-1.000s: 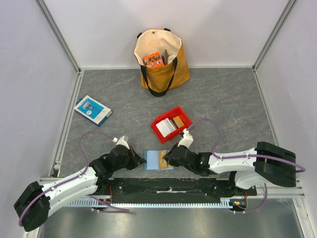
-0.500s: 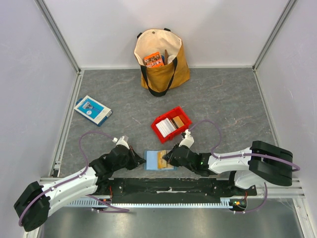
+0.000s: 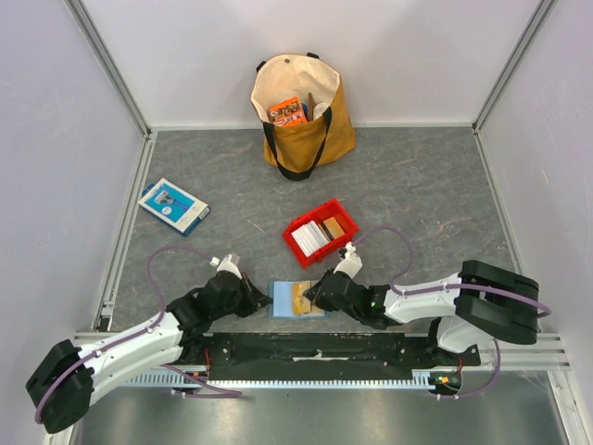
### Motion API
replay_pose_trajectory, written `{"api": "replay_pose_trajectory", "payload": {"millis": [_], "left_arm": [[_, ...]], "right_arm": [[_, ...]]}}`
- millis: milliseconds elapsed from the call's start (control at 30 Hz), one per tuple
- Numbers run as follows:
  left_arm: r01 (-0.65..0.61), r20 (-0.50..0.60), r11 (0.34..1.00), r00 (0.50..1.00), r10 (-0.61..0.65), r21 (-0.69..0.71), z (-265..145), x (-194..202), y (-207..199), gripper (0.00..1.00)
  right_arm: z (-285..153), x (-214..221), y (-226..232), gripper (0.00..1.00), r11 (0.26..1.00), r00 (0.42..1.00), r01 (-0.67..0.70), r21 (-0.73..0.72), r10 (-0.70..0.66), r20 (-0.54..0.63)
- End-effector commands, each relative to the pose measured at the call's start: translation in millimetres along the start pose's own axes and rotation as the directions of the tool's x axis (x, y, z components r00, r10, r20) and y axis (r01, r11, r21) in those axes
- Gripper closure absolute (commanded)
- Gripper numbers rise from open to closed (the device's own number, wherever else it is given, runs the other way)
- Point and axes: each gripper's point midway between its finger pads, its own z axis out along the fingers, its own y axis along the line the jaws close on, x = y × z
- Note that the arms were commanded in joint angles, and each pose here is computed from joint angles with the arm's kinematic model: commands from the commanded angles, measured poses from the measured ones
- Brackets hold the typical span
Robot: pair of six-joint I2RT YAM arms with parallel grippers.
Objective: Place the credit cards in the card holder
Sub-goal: Insert the credit card into the card holder.
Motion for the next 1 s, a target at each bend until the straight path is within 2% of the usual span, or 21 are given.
{"api": "replay_pose_trajectory", "payload": {"millis": [0, 267, 433, 500, 600, 700, 767, 967], "left_arm": [[0.025, 0.02, 1.0, 0.999, -0.025, -0.006, 2.1, -2.6, 1.7, 0.98], [0.03, 0.021, 1.0, 0.999, -0.03, -0.002, 1.8, -2.7, 1.3, 0.98], [0.028, 0.021, 1.0, 0.999, -0.028, -0.008, 2.7, -2.9, 1.5, 0.98], [0.025, 0.022, 1.0, 0.999, -0.025, -0.008, 2.8, -3.9, 0.3, 0.98], [0.027, 0.023, 1.0, 0.999, -0.027, -0.002, 2.6, -4.2, -1.3, 0.98], [0.026, 0.025, 1.0, 0.999, -0.026, 0.002, 2.3, -4.7, -2.6, 0.98], [0.022, 0.029, 1.0, 0.999, -0.022, 0.005, 2.2, -6.0, -3.9, 0.98], [0.015, 0.026, 1.0, 1.0, -0.015, 0.006, 2.6, -5.7, -4.3, 0.98]], "right_arm": [[8.9, 19.3, -17.8, 1.0, 0.997, 0.997, 0.059, 0.054, -0.056, -0.057], [11.9, 21.2, -16.4, 1.0, 0.998, 0.997, 0.049, 0.046, -0.047, -0.057], [19.2, 41.6, -17.6, 1.0, 0.993, 0.986, 0.083, 0.079, -0.071, -0.154], [19.1, 39.1, -19.5, 0.97, 0.987, 0.983, 0.115, 0.115, -0.097, -0.156], [10.9, 23.7, -14.1, 0.84, 0.984, 0.987, 0.134, 0.115, -0.122, -0.105], [1.6, 4.6, -15.5, 0.61, 0.974, 0.986, 0.166, 0.151, -0.161, -0.042], [-4.5, -4.8, -14.3, 0.49, 0.968, 0.982, 0.187, 0.17, -0.186, -0.019], [-3.0, 0.5, -1.8, 0.44, 0.97, 0.978, 0.209, 0.124, -0.205, -0.049]]}}
